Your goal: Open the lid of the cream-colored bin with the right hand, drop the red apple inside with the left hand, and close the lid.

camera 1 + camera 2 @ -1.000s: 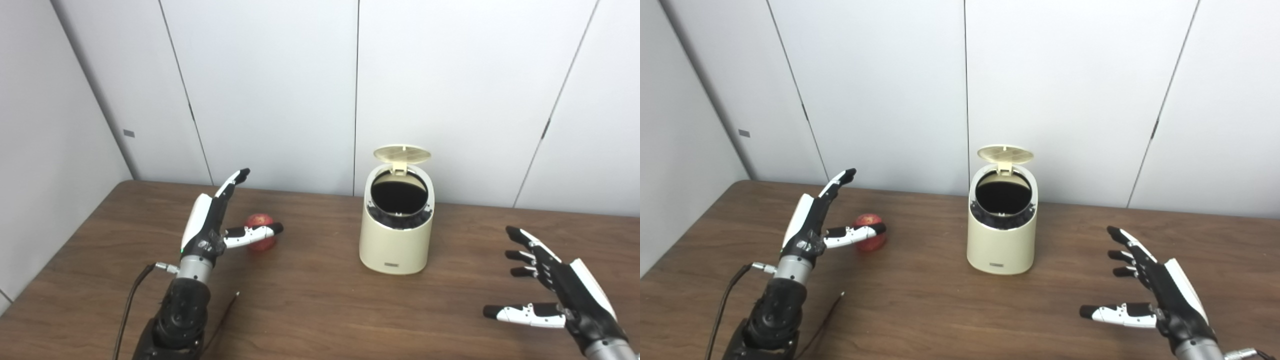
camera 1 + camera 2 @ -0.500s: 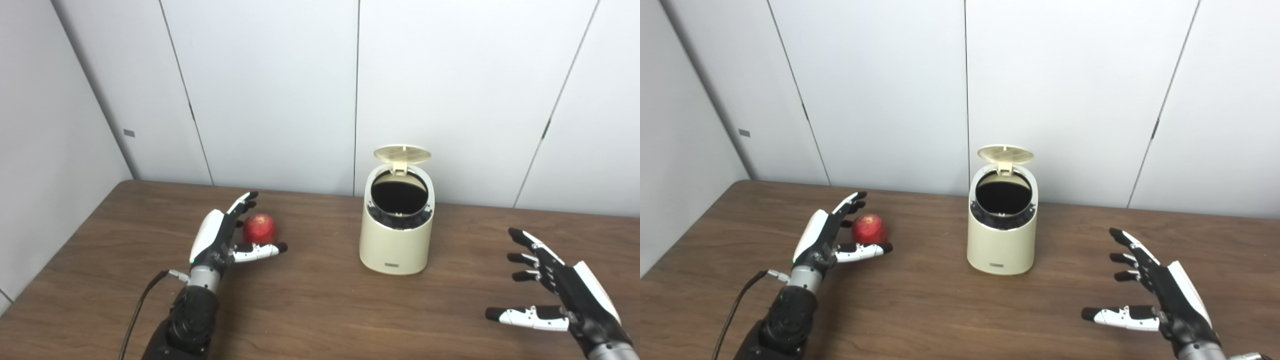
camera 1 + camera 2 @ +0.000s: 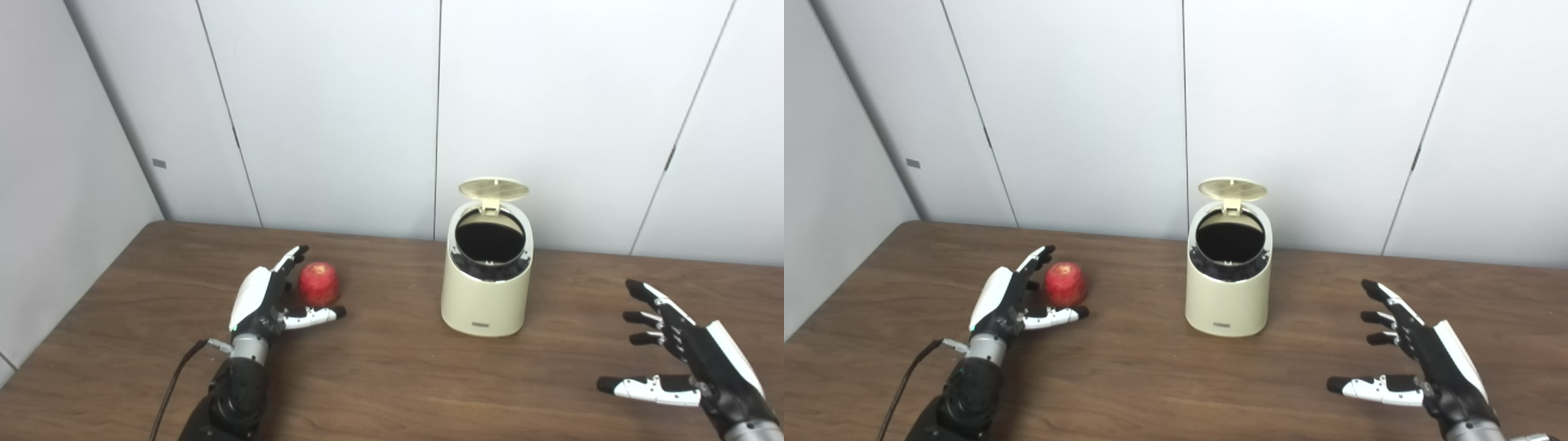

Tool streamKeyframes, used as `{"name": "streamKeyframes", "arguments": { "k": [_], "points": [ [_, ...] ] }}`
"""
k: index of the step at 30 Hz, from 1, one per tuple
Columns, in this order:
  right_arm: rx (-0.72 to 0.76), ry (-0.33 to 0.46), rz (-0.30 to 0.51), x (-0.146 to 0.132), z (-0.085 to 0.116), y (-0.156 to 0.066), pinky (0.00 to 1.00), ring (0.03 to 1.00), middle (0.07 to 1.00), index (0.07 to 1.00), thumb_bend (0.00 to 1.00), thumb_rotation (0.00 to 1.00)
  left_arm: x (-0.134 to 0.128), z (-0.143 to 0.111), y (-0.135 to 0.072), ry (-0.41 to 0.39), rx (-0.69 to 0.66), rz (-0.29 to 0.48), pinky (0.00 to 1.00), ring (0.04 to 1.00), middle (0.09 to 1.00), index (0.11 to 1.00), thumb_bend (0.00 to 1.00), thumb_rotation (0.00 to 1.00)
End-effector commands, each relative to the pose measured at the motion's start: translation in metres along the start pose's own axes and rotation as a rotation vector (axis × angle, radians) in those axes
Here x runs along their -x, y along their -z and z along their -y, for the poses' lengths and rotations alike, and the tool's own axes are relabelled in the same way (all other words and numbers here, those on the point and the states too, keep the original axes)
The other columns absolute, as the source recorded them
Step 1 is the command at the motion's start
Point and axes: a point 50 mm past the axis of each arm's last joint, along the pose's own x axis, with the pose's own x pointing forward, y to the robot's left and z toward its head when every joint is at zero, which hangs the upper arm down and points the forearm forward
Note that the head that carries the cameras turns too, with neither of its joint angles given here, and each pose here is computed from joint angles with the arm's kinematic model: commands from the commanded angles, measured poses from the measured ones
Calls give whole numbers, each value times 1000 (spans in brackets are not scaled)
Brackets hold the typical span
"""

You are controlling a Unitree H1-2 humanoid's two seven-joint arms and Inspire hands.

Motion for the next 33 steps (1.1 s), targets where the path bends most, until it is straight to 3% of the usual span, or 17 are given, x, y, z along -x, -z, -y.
{"name": "streamKeyframes", "arguments": {
  "k": [1,4,7,11,12,13,15,19,25,29,33],
  "points": [
    [24,26,68,-2,12,-15,687,804,914,888,765,31,-13,-13,-9,-44,-31,42,734,880,877,928,958,282],
    [14,22,71,-3,12,-15,692,807,919,887,765,31,-12,-10,-9,-58,-49,32,700,829,835,902,933,283],
    [10,17,75,-3,11,-17,672,805,919,880,759,22,-12,-9,-10,-69,-85,21,628,727,725,790,898,291],
    [15,16,73,-3,11,-18,683,804,922,879,745,27,-12,-6,-10,-74,-134,20,498,587,568,616,822,179],
    [14,17,73,-2,10,-18,687,805,921,878,741,35,-12,-5,-10,-74,-142,22,475,559,534,540,645,112],
    [15,16,74,-2,11,-18,688,805,920,878,740,38,-12,-4,-9,-74,-143,25,467,549,522,515,585,89],
    [19,15,71,-2,11,-17,676,804,922,879,728,39,-12,-3,-8,-71,-143,27,421,489,489,494,541,23],
    [18,15,55,0,11,-19,654,803,923,881,714,81,-12,-1,-8,-64,-147,25,356,422,468,487,526,0],
    [16,12,58,1,11,-18,635,804,927,884,699,126,-10,-1,-8,-79,-182,38,352,439,484,476,526,0],
    [17,8,58,0,9,-16,626,804,926,883,694,137,-8,0,-14,-123,-167,84,373,457,489,474,526,0],
    [27,12,72,-2,4,-13,602,784,913,872,693,110,-5,0,-31,-196,-117,174,297,405,449,496,526,0]
  ]
}}
